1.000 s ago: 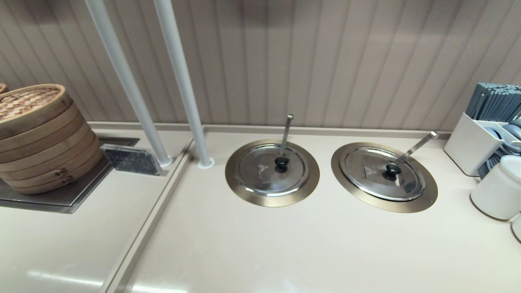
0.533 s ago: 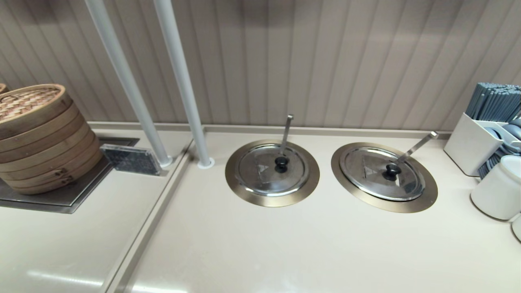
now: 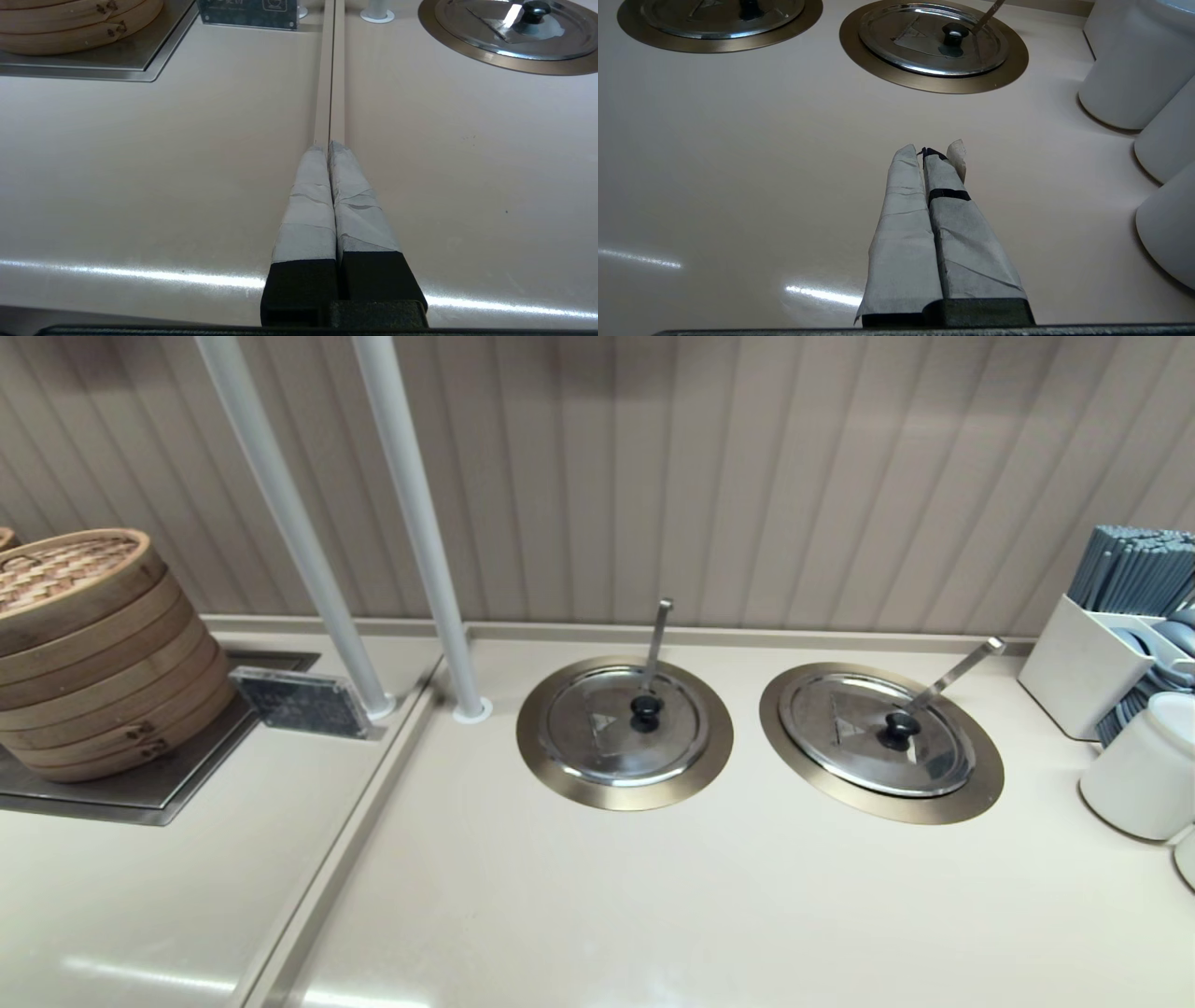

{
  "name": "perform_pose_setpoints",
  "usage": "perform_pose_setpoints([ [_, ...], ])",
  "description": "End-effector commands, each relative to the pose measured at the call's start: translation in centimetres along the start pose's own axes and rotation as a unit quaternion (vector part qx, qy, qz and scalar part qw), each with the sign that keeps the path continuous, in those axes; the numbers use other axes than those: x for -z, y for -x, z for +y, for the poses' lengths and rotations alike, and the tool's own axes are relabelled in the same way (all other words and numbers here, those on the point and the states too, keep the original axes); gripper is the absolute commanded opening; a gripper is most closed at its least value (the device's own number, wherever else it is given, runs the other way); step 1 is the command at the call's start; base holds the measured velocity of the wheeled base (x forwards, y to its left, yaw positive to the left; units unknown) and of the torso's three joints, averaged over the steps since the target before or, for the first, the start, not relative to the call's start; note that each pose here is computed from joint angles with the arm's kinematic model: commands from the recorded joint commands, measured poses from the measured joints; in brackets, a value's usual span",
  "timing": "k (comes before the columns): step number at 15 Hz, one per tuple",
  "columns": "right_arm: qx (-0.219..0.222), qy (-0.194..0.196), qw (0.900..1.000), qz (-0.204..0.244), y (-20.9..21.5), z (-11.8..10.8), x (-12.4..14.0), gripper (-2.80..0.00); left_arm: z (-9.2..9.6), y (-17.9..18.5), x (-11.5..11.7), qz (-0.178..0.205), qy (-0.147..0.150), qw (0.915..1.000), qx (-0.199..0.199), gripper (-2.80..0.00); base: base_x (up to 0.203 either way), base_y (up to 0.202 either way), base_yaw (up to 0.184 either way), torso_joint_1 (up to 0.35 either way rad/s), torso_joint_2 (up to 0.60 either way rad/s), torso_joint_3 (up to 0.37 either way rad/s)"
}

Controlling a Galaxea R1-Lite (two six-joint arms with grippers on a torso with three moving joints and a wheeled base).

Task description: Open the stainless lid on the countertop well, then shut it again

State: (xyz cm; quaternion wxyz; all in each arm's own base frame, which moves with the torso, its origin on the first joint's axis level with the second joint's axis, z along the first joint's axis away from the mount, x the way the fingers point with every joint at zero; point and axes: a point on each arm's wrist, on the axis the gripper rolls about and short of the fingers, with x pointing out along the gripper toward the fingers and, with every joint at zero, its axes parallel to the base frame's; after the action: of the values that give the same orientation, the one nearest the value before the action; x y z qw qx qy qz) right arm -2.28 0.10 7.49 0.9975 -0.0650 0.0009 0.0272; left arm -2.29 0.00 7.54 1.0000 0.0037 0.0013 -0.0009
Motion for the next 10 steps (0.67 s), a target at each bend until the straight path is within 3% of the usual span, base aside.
perform_pose_setpoints([
  [1, 0.0, -0.005, 1.0, 0.0, 0.0, -0.01, -0.04, -2.8, 0.0, 0.0, 0.0, 0.0, 0.0, 1.0, 0.0, -2.8, 0.0, 0.0, 0.0, 0.0, 0.0, 0.0],
  [10, 0.0, -0.015, 1.0, 0.0, -0.01, -0.01, -0.02, -2.8, 0.0, 0.0, -0.01, -0.001, 0.0, 1.0, 0.0, -2.8, 0.0, 0.0, 0.0, 0.0, 0.0, 0.0],
])
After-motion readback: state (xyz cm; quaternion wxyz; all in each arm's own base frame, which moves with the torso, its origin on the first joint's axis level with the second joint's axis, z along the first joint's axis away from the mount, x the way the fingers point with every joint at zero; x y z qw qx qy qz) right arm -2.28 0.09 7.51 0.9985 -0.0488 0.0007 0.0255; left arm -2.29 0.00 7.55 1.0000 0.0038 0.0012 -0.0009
